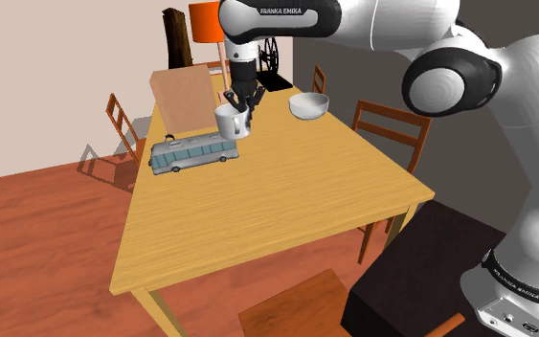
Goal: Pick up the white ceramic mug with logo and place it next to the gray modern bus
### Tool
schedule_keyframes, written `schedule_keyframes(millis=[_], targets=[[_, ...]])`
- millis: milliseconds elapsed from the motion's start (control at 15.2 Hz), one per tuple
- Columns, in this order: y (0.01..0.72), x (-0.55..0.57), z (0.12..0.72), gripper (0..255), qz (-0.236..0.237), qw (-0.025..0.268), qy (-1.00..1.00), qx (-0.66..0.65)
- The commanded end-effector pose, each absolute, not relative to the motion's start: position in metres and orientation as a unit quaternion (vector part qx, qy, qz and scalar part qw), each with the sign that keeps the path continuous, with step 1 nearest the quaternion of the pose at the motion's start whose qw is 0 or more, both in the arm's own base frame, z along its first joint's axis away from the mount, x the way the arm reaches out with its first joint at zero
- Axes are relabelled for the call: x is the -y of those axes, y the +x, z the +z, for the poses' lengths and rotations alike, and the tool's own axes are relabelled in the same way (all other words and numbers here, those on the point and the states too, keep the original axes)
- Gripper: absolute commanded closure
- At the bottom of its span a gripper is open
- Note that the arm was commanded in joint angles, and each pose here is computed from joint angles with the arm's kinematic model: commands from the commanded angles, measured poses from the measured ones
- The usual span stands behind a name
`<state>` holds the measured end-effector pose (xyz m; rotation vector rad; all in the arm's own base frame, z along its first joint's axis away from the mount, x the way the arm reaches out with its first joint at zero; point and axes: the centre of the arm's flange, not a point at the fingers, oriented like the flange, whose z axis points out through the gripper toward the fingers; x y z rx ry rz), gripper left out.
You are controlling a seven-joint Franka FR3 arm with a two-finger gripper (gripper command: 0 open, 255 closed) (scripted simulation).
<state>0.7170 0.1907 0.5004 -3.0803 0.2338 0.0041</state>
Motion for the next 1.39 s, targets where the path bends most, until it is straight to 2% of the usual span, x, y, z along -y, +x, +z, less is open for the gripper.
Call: schedule_keyframes(millis=[0,1320], targets=[[0.717,-0.195,0.493,255,0.001,0.026,-0.997,-0.076],[0.717,-0.195,0.387,255,0.001,0.026,-0.997,-0.076]])
